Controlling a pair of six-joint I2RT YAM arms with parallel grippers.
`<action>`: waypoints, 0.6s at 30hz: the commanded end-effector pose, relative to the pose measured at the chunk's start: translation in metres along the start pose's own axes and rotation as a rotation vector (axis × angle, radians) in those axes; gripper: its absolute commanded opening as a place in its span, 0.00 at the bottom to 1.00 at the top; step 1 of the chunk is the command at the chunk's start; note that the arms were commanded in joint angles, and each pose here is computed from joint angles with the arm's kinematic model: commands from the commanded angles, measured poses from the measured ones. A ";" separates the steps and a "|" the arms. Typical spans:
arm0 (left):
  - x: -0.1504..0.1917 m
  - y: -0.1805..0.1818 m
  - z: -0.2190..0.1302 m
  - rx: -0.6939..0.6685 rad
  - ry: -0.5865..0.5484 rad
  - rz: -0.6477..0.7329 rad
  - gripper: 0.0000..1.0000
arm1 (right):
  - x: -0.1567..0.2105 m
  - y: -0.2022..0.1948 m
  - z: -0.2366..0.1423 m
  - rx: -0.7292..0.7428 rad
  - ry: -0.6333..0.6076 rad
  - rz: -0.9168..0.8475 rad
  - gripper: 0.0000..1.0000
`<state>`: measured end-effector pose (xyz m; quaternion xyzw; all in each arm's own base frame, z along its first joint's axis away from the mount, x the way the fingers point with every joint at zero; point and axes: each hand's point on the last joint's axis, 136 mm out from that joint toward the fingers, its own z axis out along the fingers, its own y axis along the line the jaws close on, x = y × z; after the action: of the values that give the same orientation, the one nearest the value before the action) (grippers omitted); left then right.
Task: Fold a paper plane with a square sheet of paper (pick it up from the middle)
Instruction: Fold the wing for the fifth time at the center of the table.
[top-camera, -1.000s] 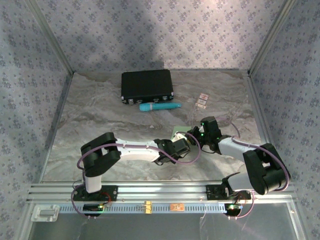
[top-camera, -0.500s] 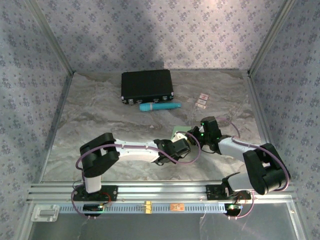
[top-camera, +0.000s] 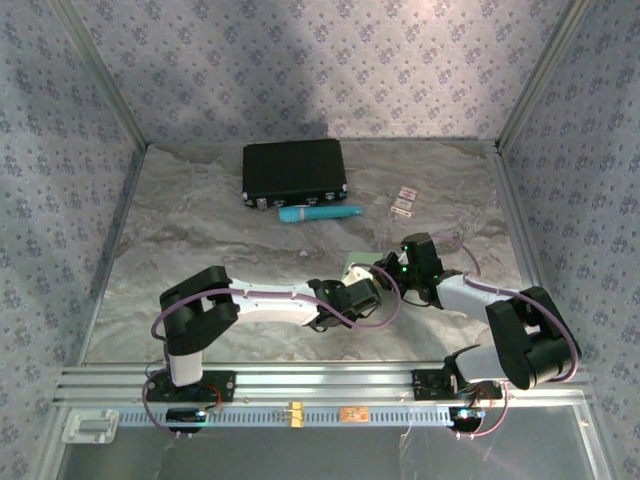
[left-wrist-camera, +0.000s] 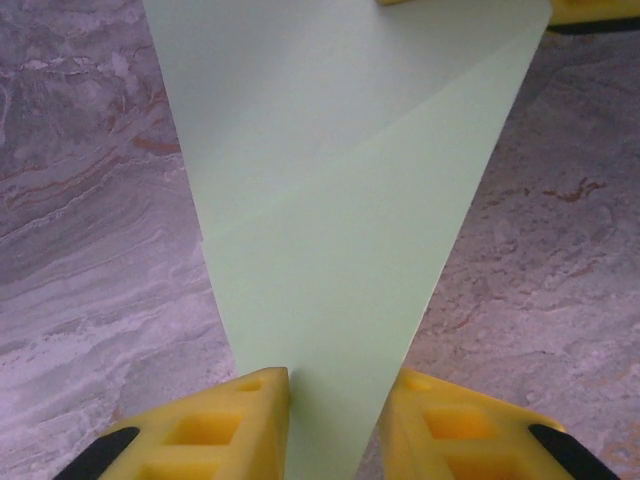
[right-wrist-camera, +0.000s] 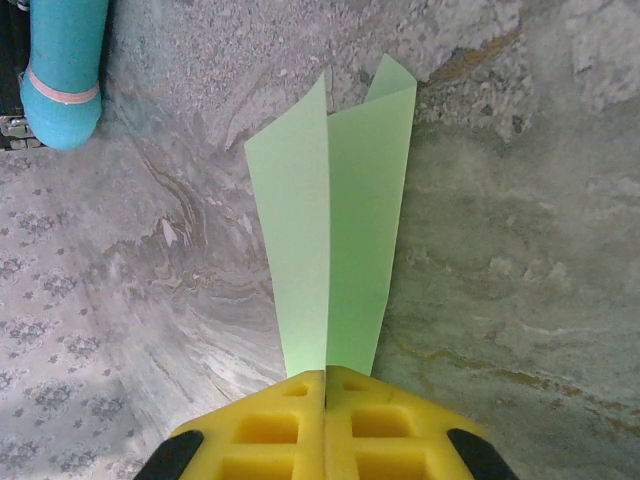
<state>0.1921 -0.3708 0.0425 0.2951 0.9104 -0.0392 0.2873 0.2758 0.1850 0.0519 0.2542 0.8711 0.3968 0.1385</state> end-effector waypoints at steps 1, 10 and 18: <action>0.004 0.005 0.000 -0.039 0.007 0.011 0.31 | -0.001 0.001 -0.001 -0.004 -0.011 0.012 0.06; 0.003 0.004 0.001 -0.041 0.010 0.026 0.22 | -0.001 0.001 -0.001 -0.006 -0.012 0.012 0.06; 0.005 0.006 0.002 -0.053 0.017 0.030 0.23 | -0.001 0.002 -0.002 -0.009 -0.014 0.012 0.06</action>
<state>0.1944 -0.3672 0.0427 0.2936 0.9098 -0.0284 0.2920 0.2758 0.1850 0.0519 0.2551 0.8707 0.3971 0.1382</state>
